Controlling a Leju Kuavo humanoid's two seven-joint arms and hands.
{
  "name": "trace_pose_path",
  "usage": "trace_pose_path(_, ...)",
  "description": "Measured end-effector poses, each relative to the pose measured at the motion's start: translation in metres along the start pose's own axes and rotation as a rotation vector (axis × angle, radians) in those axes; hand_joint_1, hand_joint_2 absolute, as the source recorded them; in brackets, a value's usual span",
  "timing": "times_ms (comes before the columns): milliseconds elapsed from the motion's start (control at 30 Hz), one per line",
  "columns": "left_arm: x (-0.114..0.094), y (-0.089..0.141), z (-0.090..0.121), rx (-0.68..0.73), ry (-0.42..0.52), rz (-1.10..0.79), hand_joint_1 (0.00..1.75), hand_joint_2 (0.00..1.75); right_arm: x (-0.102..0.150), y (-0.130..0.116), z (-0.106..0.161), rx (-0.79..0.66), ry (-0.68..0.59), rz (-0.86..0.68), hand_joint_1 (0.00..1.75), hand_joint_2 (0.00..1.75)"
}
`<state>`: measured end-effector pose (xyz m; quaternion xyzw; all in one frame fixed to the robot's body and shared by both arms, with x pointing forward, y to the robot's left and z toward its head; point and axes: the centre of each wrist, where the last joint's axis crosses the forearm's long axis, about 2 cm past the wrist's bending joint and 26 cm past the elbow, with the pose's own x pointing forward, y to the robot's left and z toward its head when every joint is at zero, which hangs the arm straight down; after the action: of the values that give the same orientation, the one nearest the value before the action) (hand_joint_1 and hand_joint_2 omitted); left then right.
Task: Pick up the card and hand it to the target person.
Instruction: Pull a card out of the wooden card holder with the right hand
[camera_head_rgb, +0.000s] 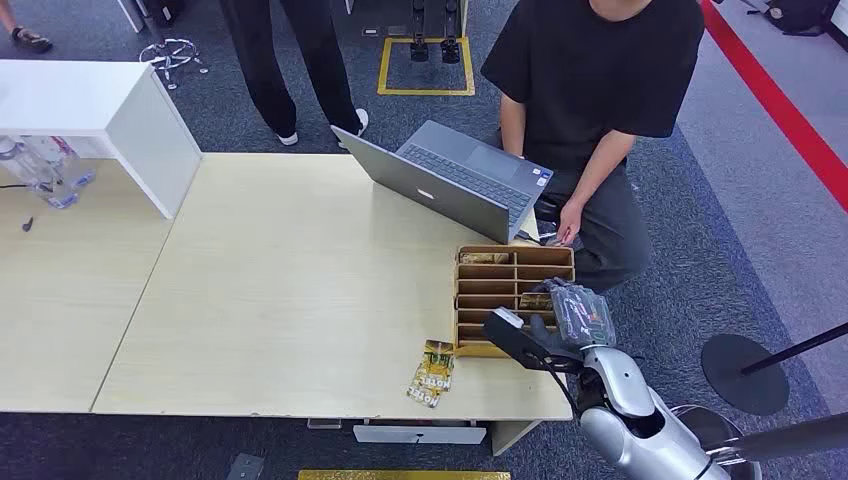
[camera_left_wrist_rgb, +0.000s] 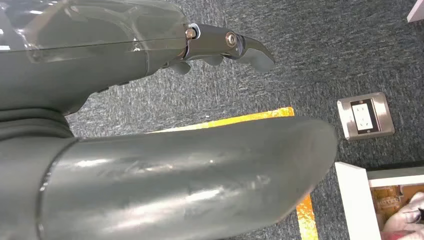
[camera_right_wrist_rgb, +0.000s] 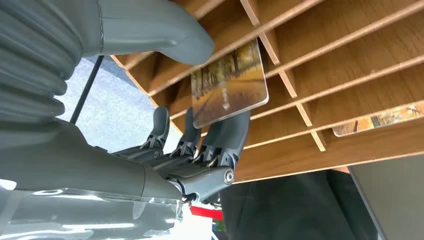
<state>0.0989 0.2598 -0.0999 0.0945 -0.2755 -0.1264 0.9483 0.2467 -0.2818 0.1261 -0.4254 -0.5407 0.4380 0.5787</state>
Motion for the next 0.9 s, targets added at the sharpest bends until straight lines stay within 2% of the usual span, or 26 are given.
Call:
trace_pose_path(333, 0.0004, 0.0001, -0.0001, 0.000, -0.001, 0.000, 0.00, 0.00, 0.0005, 0.0002, -0.0013, -0.001, 0.000, 0.000, 1.06, 1.75)
trace_pose_path(567, 0.0004, 0.0001, -0.0001, 0.000, -0.001, -0.001, 0.00, 0.00, 0.0012, 0.0002, -0.0020, -0.005, -0.003, 0.005, 1.49, 1.75)
trace_pose_path(900, 0.0003, -0.0002, -0.0001, -0.002, -0.002, -0.004, 0.00, 0.00, 0.0031, 0.0013, -0.0011, -0.010, -0.010, 0.008, 1.52, 1.75)
